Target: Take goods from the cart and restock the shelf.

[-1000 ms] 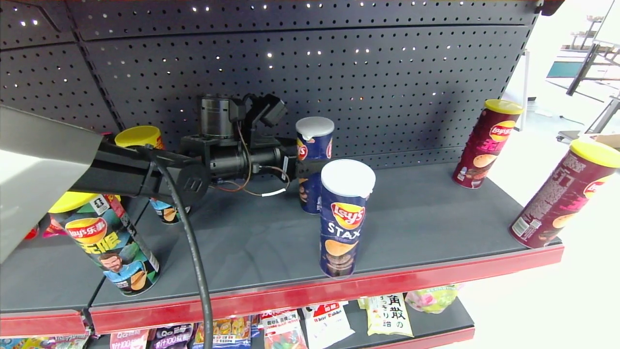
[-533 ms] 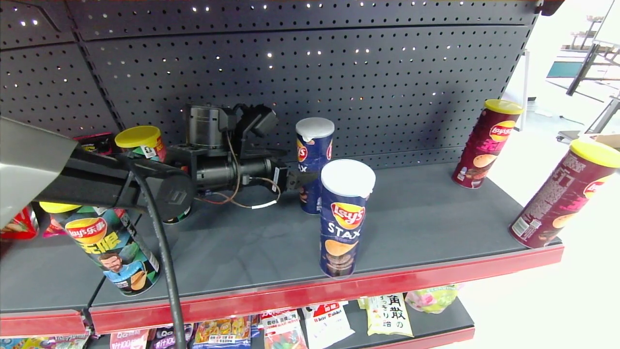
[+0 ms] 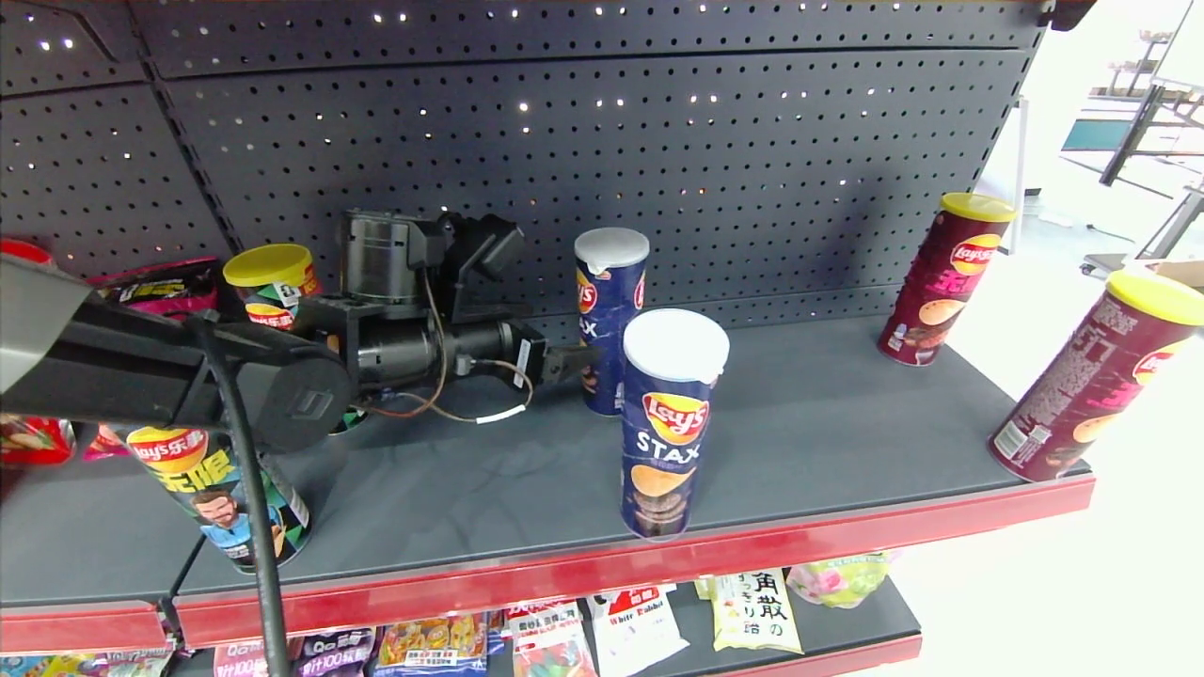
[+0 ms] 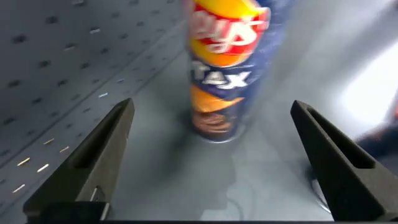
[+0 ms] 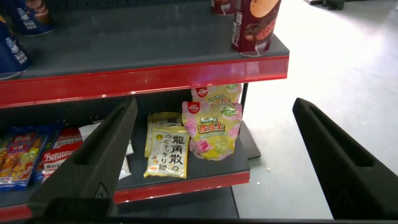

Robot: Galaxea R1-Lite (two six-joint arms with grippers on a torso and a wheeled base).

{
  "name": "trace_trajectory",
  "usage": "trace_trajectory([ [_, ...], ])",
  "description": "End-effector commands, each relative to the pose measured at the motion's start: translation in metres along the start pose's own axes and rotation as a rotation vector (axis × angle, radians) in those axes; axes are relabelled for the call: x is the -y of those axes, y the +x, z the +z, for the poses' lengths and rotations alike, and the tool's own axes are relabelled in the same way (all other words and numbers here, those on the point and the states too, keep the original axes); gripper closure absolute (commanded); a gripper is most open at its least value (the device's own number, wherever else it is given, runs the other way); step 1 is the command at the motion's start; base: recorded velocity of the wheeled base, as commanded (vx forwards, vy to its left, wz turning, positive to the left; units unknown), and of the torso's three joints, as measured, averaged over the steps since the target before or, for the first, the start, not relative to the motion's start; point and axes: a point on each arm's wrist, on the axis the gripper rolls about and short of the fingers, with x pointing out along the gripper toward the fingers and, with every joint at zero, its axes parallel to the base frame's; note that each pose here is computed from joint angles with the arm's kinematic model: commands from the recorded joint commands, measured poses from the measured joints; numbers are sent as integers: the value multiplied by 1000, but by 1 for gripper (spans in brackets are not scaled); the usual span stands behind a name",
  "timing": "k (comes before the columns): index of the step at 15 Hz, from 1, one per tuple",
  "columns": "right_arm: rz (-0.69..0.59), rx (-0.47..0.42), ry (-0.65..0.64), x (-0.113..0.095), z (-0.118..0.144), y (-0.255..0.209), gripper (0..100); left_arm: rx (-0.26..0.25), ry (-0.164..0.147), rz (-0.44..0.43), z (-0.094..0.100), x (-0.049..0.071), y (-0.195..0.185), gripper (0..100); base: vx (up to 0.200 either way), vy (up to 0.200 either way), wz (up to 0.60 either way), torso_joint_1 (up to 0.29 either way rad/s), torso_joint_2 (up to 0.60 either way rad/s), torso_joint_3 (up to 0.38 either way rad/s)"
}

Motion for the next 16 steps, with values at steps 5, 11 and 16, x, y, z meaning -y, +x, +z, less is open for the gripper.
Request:
trace_trajectory([
  [5,0,-3,0,0,0,0,0,-69,1,61,-2,12,-1,0,0,0,0,0,0,0],
  [11,0,-2,0,0,0,0,0,-170,22,187,-15,11,5,0,0,0,0,0,0,0],
  [16,0,-2,0,0,0,0,0,-219,24,218,-32,11,23,0,0,0,0,0,0,0],
])
